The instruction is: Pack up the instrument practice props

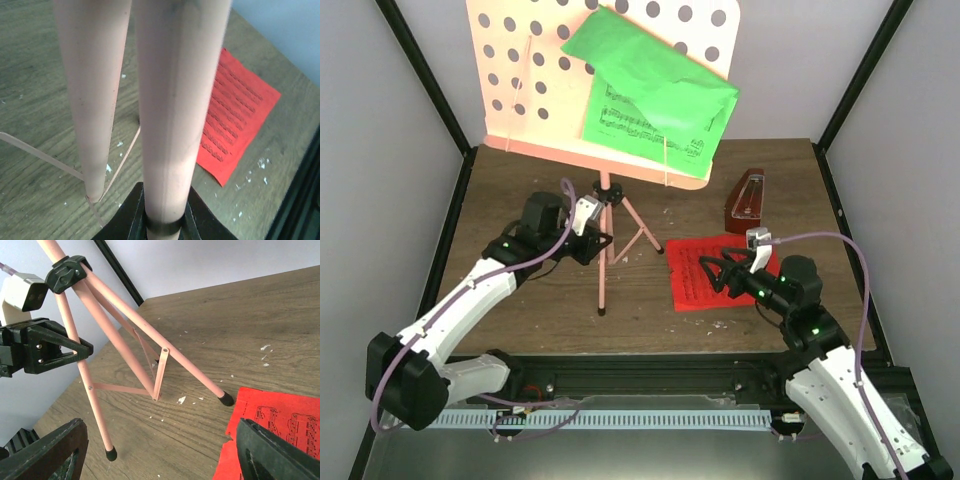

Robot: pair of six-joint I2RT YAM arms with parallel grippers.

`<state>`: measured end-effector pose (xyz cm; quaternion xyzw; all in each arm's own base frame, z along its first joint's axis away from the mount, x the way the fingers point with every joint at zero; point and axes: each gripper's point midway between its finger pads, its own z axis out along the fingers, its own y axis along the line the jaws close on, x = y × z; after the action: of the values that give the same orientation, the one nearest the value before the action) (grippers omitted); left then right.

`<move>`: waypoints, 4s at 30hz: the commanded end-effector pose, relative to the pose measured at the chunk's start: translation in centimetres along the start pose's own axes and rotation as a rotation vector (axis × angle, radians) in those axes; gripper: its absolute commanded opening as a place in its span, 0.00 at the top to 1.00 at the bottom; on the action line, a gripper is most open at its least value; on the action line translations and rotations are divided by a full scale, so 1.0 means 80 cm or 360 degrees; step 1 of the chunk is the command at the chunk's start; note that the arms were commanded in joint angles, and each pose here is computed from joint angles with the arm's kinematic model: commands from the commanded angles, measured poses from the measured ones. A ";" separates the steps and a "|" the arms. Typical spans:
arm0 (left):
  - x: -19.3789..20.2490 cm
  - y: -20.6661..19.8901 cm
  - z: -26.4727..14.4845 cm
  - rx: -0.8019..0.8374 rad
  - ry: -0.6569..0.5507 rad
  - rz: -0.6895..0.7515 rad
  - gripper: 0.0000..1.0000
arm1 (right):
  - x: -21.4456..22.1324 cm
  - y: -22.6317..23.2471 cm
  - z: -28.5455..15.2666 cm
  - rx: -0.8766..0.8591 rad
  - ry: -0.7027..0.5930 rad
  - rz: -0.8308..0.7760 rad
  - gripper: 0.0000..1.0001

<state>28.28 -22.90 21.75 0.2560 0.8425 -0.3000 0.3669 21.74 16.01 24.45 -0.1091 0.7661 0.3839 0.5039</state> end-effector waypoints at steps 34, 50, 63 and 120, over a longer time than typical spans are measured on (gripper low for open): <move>0.049 -0.016 -0.056 0.0052 0.0049 0.0240 0.43 | 0.003 0.006 -0.014 -0.0023 -0.0053 -0.0003 0.11; -0.005 -0.020 -0.172 -0.0226 -0.0554 -0.0207 0.19 | -0.220 0.147 -0.119 -0.0168 -0.0827 -0.0843 0.00; -0.014 -0.055 -0.214 -0.0056 -0.0638 -0.0373 0.19 | -0.327 0.225 -0.128 -0.0232 -0.1128 -0.1501 0.00; -0.127 -0.171 -0.263 0.0640 -0.0691 -0.0199 0.34 | -0.408 0.302 -0.119 -0.0558 -0.1224 -0.1667 0.60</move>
<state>16.04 -19.12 41.88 0.1926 0.7135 -0.4947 0.4572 18.94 19.02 64.38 -0.3997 0.3299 0.2151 0.8277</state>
